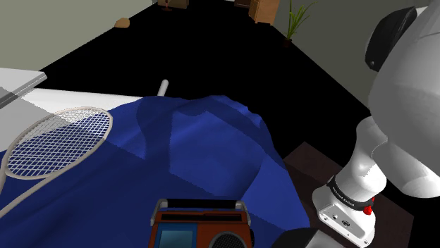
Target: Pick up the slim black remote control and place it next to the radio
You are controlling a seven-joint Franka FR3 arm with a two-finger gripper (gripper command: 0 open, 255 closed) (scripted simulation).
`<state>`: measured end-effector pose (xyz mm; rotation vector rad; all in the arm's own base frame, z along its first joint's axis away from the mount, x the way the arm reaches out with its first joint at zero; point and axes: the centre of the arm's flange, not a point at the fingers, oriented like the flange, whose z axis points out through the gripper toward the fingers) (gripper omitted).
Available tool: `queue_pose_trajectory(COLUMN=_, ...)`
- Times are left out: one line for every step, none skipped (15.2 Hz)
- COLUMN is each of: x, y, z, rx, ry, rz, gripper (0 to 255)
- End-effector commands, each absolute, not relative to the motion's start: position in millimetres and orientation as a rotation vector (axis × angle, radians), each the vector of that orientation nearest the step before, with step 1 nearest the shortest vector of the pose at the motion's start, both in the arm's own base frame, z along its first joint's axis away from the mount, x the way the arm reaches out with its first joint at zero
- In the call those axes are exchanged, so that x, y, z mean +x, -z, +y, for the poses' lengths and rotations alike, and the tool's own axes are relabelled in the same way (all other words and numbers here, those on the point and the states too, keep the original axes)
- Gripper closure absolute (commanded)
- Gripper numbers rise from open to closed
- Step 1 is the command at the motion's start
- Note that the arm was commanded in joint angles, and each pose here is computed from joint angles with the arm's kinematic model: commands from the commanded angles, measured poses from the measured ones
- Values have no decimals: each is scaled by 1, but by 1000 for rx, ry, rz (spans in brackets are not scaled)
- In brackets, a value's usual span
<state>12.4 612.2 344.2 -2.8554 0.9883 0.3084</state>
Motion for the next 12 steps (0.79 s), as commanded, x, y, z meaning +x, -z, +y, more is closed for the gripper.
queue_pose_trajectory(x=13, y=-334, z=613, rx=-2855, ry=-308, rz=988, gripper=255)
queue_pose_trajectory(x=13, y=-328, z=613, rx=-2855, ry=-308, rz=988, gripper=255)
queue_pose_trajectory(x=13, y=-321, z=613, rx=-2855, ry=-308, rz=988, gripper=255)
queue_pose_trajectory(x=13, y=-321, z=613, rx=-2855, ry=-308, rz=988, gripper=255)
queue_pose_trajectory(x=13, y=-321, z=613, rx=-2855, ry=-308, rz=988, gripper=255)
queue_pose_trajectory(x=13, y=-321, z=613, rx=-2855, ry=-308, rz=988, gripper=255)
queue_pose_trajectory(x=13, y=-321, z=613, rx=-2855, ry=-308, rz=988, gripper=255)
queue_pose_trajectory(x=13, y=-321, z=613, rx=-2855, ry=-308, rz=988, gripper=255)
queue_pose_trajectory(x=13, y=-321, z=613, rx=-2855, ry=-308, rz=988, gripper=255)
queue_pose_trajectory(x=13, y=-321, z=613, rx=-2855, ry=-308, rz=988, gripper=255)
queue_pose_trajectory(x=13, y=-321, z=613, rx=-2855, ry=-308, rz=988, gripper=255)
queue_pose_trajectory(x=13, y=-321, z=613, rx=-2855, ry=-308, rz=988, gripper=0)
